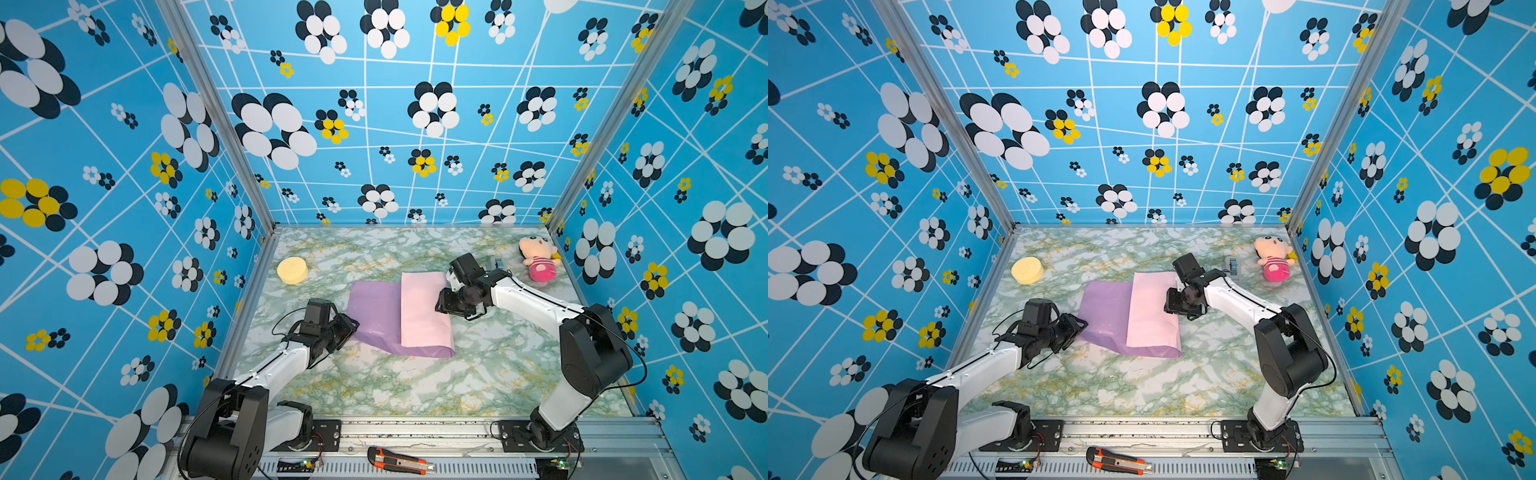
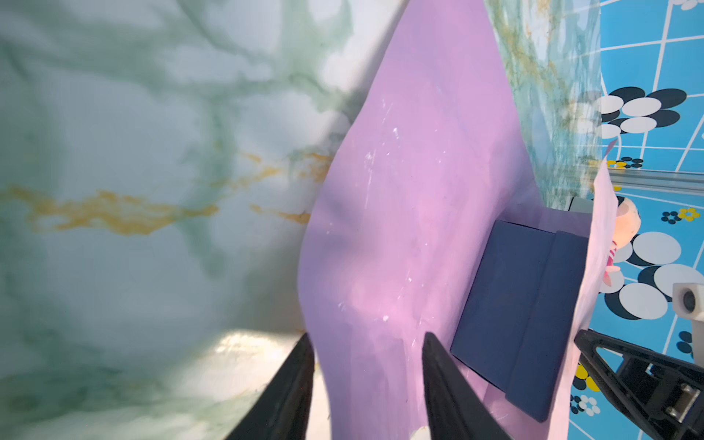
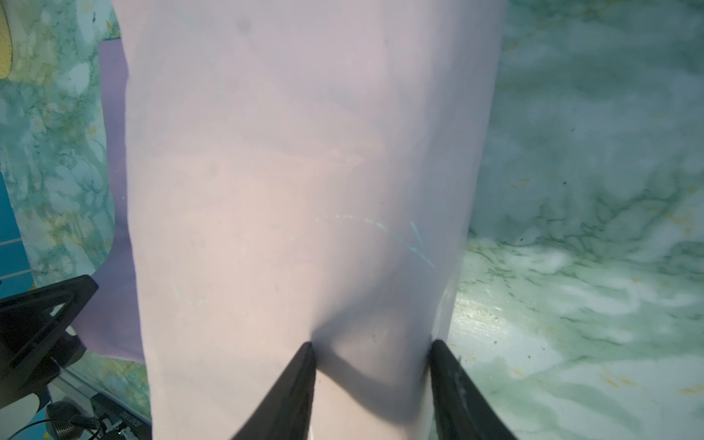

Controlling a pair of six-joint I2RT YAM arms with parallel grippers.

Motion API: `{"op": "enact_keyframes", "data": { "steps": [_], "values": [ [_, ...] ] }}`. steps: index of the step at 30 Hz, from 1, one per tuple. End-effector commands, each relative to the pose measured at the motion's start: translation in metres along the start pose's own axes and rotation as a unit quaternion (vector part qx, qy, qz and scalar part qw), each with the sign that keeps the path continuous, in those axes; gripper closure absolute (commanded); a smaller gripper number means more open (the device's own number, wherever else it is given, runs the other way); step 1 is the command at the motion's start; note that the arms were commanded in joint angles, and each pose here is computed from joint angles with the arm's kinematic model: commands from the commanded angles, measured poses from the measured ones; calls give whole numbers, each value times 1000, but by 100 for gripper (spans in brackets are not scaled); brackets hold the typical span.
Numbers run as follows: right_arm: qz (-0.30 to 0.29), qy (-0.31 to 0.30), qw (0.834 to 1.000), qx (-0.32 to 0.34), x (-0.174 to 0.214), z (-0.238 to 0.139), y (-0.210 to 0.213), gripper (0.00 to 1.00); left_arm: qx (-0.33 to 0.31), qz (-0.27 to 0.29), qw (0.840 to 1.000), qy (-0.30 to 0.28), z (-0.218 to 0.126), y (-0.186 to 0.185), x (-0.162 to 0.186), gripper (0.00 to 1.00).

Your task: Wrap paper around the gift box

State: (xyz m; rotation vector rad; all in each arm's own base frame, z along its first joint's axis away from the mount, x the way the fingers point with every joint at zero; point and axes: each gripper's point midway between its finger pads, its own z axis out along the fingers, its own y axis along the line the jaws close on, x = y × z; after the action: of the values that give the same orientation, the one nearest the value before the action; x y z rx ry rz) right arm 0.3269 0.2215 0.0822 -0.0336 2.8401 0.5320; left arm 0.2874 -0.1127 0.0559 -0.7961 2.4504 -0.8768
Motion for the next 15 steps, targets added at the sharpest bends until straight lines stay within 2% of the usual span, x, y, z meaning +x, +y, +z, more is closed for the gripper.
{"op": "enact_keyframes", "data": {
  "steps": [1,5,10,13,15],
  "values": [
    [-12,11,1000,-2,9,2,0,49,-16,30,999,-8,1,-3,-15,56],
    [-12,11,1000,-2,10,1,0,49,-29,26,999,18,5,1,-9,64],
    [-11,13,1000,-2,10,3,0,49,-48,37,998,23,-1,5,-8,86],
    [-12,18,1000,4,12,7,-4,49,-41,67,997,24,-6,-8,-9,96],
    [-12,20,1000,6,12,7,-5,49,-31,99,994,20,-10,-22,-9,100]
  ]
}}
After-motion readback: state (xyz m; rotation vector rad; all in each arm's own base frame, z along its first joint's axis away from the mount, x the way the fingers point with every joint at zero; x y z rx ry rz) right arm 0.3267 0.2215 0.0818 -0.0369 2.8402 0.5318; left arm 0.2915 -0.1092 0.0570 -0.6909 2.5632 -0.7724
